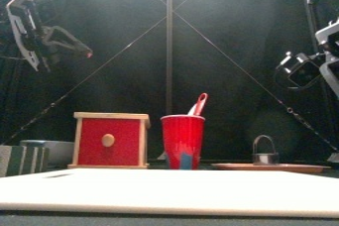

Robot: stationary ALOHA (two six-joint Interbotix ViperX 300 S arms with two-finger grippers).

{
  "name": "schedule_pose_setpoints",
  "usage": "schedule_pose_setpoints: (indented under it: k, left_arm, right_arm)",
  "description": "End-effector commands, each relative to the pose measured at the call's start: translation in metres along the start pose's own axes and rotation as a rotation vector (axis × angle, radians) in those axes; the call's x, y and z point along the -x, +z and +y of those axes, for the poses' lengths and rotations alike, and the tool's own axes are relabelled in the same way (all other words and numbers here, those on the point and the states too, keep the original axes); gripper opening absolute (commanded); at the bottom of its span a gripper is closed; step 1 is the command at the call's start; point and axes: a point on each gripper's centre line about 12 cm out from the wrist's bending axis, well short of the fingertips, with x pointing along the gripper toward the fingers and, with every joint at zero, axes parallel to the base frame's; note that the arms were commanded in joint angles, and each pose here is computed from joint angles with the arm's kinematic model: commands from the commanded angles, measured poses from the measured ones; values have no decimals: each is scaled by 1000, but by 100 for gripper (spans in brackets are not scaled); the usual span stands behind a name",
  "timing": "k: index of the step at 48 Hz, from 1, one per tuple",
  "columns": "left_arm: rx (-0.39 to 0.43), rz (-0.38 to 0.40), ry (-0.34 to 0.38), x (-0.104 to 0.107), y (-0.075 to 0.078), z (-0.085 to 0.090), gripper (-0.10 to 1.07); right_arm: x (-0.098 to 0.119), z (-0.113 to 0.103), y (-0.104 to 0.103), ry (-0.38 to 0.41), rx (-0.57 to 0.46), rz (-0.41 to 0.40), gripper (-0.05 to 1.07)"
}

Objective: Put carrot on plate

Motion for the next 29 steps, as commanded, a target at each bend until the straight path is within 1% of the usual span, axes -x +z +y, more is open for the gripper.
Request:
schedule_pose_setpoints:
  k: [1, 4, 9, 15, 19, 23, 29]
  left_arm:
    - [2, -16, 1, -2, 5, -1, 21]
    - [2, -14, 1, -2, 5, -1, 21]
    - [1, -14, 1, -1, 4, -1, 21]
    - [1, -13, 1, -1, 4, 0, 21]
    - [1, -11, 1, -1, 4, 0, 21]
    - [0, -13, 1, -1, 4, 0, 21]
    - [3, -14, 1, -1, 4, 0, 21]
  right_arm:
    - [0, 10, 0, 24, 2, -13, 97]
    - [-4, 9, -3, 8, -2, -8, 97]
    - [-14, 1, -6, -44, -20, 0, 97]
    - [-19, 1, -5, -62, -13, 0, 96]
    - [-22, 1, -6, -71, -14, 2, 93]
    - [-24, 2, -6, -77, -13, 3, 88]
    - [-24, 4, -5, -77, -2, -3, 74]
